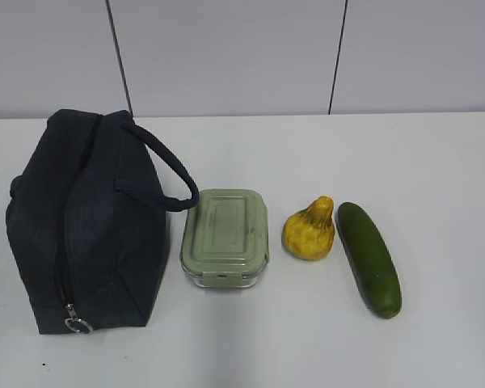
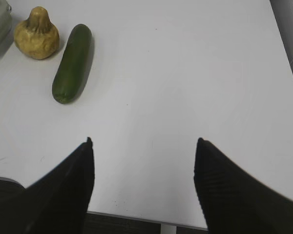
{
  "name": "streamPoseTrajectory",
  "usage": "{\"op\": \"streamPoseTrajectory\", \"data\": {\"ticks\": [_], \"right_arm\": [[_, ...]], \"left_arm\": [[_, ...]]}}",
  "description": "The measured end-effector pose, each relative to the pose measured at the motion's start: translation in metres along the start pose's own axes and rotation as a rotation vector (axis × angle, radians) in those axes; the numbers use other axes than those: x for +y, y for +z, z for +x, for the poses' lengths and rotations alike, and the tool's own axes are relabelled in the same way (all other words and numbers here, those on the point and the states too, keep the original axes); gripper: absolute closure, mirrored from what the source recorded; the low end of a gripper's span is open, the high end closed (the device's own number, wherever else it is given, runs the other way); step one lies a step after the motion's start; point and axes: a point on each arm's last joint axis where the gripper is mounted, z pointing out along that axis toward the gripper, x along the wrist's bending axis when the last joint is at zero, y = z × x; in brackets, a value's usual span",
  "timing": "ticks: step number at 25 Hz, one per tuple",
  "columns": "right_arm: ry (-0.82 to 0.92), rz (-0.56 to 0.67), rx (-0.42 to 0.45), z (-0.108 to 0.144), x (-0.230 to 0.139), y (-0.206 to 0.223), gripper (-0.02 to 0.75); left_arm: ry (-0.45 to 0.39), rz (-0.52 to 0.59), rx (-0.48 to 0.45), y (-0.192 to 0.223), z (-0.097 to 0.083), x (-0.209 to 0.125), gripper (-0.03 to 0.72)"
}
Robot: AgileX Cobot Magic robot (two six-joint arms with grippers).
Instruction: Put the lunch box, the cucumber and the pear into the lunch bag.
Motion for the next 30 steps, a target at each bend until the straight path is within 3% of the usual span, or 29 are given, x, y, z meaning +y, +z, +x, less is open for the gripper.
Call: {"op": "streamPoseTrajectory", "data": {"ticks": [12, 16, 23, 30], "right_arm": [[-0.003, 0.033, 0.005, -0.001, 0.009, 0.005, 0.237], [0.030, 0.036, 0.074, 0.002, 0.039, 0.014, 0.237], [-0.002, 0.164, 0.223, 0.007, 0.103, 0.053, 0.210], [0.017, 0.327, 0.270, 0.005, 0.163, 0.118, 0.205]], "left_arm": [[0.000, 0.000, 0.000, 0.000, 0.000, 0.000, 0.379], [0.000, 0.000, 0.000, 0.000, 0.000, 0.000, 0.379], [0.000, 0.000, 0.000, 0.000, 0.000, 0.000, 0.379], [0.000, 0.000, 0.000, 0.000, 0.000, 0.000, 0.379]]}}
